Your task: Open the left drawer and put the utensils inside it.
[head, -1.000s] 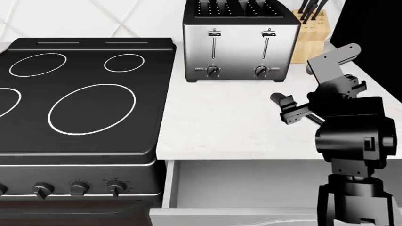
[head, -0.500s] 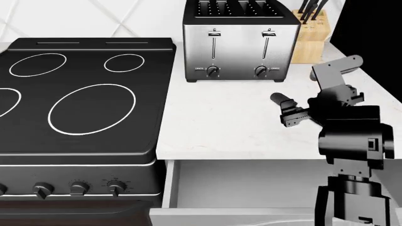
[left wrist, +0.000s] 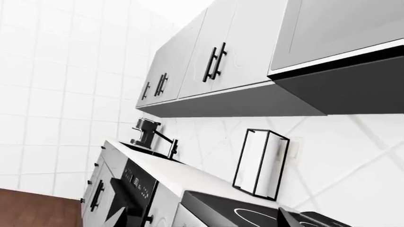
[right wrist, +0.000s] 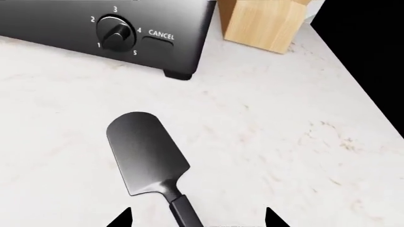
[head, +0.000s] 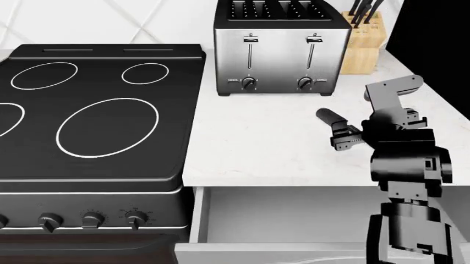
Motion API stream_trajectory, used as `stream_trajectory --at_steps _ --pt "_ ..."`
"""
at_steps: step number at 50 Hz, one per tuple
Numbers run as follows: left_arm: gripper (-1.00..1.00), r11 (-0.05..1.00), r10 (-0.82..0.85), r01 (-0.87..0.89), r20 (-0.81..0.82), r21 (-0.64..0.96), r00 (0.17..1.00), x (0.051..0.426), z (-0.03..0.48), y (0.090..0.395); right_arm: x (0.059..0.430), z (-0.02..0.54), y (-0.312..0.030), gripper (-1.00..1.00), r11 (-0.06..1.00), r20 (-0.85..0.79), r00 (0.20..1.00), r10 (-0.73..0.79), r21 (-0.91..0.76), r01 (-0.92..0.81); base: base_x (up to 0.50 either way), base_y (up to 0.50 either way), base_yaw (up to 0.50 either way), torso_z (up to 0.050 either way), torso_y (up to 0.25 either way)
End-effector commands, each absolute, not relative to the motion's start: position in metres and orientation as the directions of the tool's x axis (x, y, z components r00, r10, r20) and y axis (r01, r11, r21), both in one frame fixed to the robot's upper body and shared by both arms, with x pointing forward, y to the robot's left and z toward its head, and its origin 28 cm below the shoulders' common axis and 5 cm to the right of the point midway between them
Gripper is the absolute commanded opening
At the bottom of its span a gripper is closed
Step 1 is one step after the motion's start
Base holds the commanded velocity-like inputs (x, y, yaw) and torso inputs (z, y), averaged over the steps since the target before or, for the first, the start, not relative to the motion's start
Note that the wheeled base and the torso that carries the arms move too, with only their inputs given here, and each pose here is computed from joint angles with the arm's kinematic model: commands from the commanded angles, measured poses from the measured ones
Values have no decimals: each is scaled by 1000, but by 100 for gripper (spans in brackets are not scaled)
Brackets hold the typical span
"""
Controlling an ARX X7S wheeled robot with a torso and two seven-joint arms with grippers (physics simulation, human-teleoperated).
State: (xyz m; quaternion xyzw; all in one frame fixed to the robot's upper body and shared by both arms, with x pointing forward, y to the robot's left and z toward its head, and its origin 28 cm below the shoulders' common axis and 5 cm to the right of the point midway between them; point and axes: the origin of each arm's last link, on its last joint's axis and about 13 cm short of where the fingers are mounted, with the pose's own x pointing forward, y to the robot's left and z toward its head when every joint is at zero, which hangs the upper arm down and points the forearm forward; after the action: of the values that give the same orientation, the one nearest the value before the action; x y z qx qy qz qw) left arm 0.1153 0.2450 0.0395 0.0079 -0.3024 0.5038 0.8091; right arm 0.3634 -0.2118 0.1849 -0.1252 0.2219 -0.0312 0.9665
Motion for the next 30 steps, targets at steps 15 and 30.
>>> stream_trajectory --at_steps 15,30 --pt "100 488 812 -825 496 -284 309 116 39 245 369 153 -214 100 978 -473 872 -125 -206 29 0 0 0 0 0" --pt "100 488 811 -827 495 -279 311 116 38 245 372 138 -215 100 986 -495 861 -118 -163 41 0 0 0 0 0"
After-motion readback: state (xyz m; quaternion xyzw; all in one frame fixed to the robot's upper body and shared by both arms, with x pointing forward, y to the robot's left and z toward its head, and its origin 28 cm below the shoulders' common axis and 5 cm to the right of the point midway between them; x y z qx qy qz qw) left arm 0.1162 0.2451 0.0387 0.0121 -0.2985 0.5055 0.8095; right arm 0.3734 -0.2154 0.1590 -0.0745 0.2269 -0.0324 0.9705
